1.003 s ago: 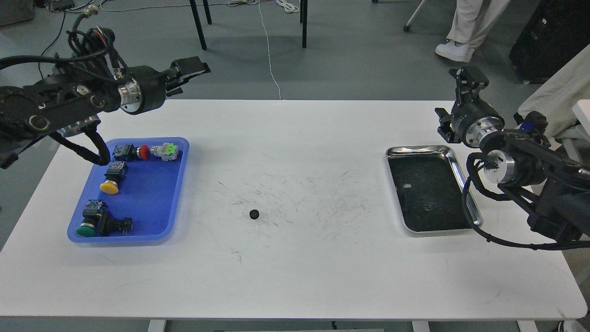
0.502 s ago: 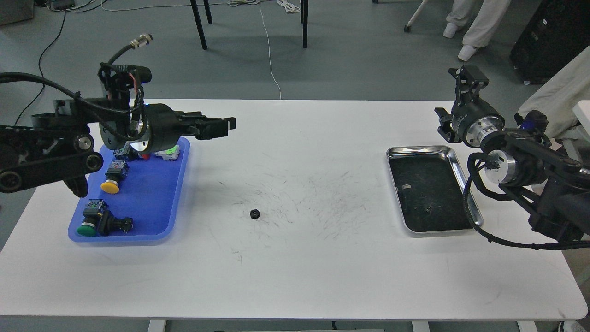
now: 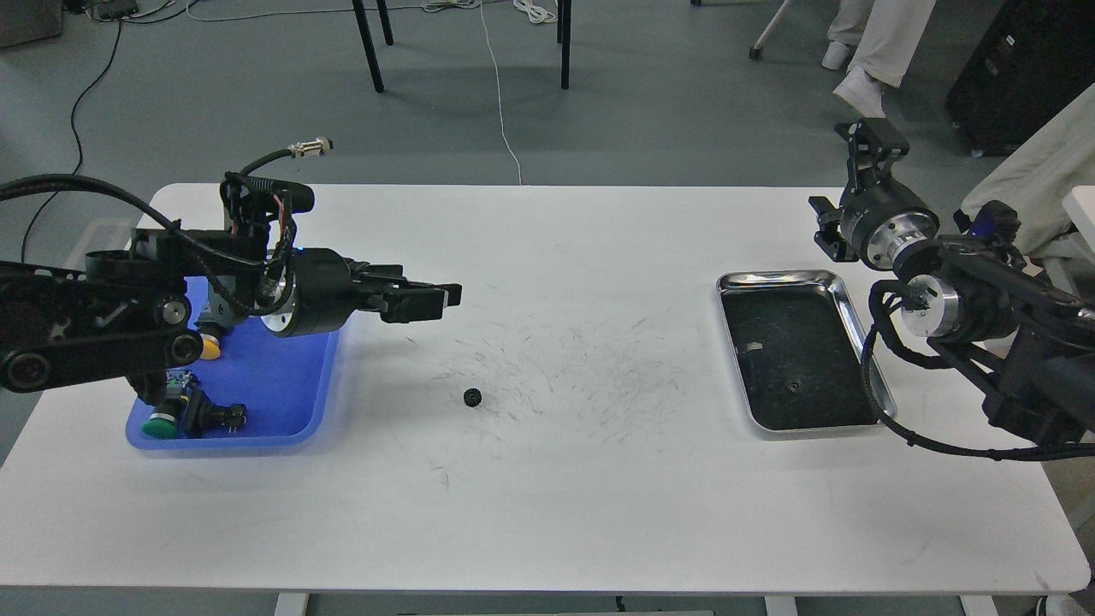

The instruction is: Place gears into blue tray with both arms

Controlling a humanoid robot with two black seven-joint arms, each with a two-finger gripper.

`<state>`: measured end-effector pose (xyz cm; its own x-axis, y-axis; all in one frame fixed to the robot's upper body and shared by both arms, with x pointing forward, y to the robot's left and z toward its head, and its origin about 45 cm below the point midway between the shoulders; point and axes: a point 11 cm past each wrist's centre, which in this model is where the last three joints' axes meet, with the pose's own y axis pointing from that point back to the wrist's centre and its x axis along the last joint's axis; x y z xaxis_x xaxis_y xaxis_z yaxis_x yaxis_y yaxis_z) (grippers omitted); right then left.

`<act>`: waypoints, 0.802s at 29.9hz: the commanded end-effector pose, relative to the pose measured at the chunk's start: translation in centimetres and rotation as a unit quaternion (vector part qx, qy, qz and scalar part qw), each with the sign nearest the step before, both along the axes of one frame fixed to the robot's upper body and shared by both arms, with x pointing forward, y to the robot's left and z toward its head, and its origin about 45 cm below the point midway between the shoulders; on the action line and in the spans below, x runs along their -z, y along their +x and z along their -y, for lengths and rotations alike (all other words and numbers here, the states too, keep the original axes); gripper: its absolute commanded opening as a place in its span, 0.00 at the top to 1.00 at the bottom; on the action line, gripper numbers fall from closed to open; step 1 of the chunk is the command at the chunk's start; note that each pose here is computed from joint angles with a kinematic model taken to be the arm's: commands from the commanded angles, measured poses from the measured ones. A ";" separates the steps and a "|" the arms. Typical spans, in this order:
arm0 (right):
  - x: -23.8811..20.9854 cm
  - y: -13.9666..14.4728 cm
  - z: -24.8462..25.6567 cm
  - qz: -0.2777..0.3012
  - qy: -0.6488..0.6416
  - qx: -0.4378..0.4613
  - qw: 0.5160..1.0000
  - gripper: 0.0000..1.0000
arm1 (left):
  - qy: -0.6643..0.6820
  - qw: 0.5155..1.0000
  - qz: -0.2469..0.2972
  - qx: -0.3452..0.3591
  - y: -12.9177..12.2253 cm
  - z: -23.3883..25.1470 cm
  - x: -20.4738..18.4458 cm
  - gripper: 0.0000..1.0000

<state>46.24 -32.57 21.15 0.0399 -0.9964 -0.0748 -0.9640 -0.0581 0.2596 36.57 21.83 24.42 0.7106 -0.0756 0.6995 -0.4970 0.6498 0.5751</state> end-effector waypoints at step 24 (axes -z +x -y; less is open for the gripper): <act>-1.3 -0.8 4.4 0.070 0.060 0.075 0.993 0.02 | 0.121 0.977 0.042 0.171 -2.8 2.8 9.9 0.20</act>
<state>45.78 -36.60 22.78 -0.0759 -0.9815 -0.1756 -0.9903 0.0537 0.1279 34.02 19.19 15.81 0.5610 -0.4555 0.6913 -0.3344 0.6392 0.6926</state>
